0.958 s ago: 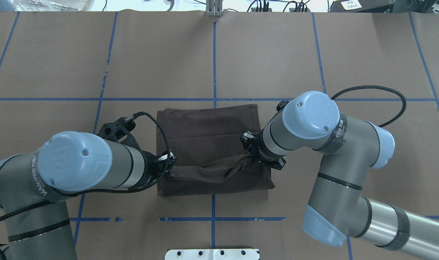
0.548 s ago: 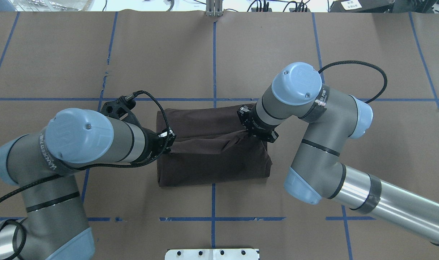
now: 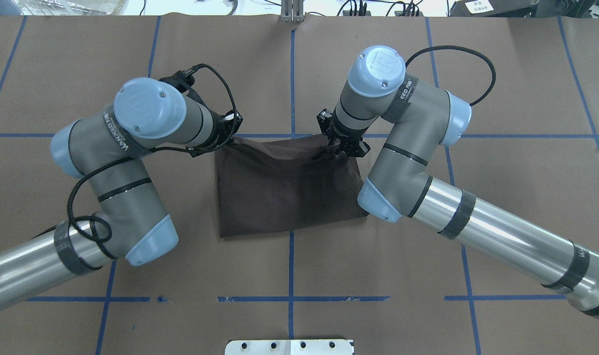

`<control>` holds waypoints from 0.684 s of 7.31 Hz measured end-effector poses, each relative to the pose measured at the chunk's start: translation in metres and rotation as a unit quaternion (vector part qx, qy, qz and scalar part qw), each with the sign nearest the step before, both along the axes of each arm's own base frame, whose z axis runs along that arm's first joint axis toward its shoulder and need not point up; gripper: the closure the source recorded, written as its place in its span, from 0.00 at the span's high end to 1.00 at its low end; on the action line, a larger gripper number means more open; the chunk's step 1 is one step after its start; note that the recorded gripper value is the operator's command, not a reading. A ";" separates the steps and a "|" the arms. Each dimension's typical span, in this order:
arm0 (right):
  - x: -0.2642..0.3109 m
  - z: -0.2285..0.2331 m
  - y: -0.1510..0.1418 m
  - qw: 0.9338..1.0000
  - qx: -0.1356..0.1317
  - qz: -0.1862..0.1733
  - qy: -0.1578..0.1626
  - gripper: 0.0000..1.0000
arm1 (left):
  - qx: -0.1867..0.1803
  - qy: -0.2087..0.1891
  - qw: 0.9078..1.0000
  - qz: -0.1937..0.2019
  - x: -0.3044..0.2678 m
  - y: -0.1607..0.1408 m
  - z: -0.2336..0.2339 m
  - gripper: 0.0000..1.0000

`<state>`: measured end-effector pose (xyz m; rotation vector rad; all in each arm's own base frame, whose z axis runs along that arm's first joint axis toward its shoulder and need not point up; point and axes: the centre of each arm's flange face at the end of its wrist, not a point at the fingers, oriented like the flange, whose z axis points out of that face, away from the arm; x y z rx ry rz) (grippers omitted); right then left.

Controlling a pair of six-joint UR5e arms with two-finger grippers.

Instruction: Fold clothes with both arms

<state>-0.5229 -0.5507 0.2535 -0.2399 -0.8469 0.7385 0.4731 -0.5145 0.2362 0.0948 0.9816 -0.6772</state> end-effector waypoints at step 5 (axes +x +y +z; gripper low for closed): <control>0.082 0.012 -0.080 0.999 -0.002 -0.025 -0.026 1.00 | 0.072 -0.051 0.995 0.055 -0.026 -0.055 0.027 1.00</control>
